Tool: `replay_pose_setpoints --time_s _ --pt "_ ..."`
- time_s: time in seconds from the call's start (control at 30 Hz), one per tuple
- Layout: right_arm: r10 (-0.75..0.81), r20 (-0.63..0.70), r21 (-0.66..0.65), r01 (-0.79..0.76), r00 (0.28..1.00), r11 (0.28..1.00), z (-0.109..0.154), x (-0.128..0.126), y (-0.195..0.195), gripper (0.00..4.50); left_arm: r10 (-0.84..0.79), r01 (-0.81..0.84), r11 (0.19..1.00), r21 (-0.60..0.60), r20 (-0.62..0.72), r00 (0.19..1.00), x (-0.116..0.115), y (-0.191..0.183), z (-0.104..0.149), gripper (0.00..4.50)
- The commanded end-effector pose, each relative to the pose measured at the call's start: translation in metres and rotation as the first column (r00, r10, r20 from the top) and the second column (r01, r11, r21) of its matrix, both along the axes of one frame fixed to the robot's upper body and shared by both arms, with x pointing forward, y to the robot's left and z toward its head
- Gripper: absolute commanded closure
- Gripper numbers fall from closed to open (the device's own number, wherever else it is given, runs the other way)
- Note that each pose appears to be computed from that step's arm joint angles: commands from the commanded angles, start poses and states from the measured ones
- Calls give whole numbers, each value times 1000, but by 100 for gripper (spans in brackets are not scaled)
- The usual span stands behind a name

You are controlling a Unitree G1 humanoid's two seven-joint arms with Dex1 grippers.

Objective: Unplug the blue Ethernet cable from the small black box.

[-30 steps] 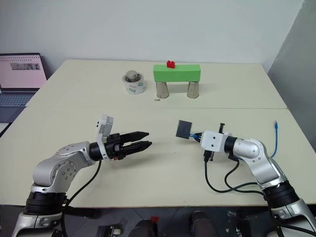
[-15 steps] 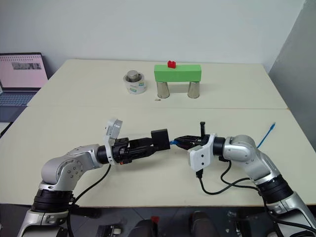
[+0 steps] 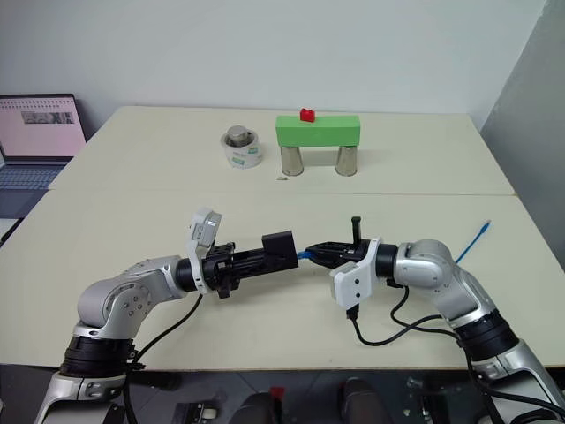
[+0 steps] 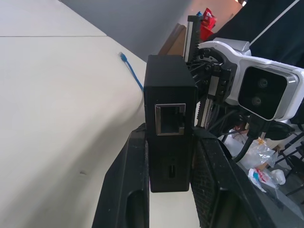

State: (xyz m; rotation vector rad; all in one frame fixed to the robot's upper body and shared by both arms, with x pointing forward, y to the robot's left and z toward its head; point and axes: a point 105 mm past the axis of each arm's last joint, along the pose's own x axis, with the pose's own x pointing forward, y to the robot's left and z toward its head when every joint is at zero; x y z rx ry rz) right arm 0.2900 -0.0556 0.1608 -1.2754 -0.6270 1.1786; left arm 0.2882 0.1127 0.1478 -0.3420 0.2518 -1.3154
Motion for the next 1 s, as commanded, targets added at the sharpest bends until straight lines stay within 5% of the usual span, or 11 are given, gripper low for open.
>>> replay_pose_setpoints --time_s 0.03,0.1,0.13,0.23,0.37,0.6,1.0 --pt "66 30 19 -67 997 998 9 -10 8 439 -33 33 999 1 44 998 -1 -3 9 371" --pt "71 26 10 -71 997 997 10 -12 6 439 -36 36 999 3 44 998 0 -3 9 371" --pt "72 24 5 -72 997 997 10 -12 5 369 -40 40 999 3 43 998 0 -3 10 371" --pt "66 -8 -16 -66 998 998 12 -15 -1 321 -54 53 999 8 47 997 2 -4 10 371" --pt "7 -236 -2 -8 972 1000 14 -29 -17 237 -90 87 995 47 74 993 4 -5 9 371" --pt "40 -727 222 179 686 959 37 -48 -22 234 -196 177 975 133 144 970 2 -5 4 371" --pt "132 -939 247 355 319 902 20 -26 -4 234 -294 271 954 124 233 927 -6 -11 13 371"
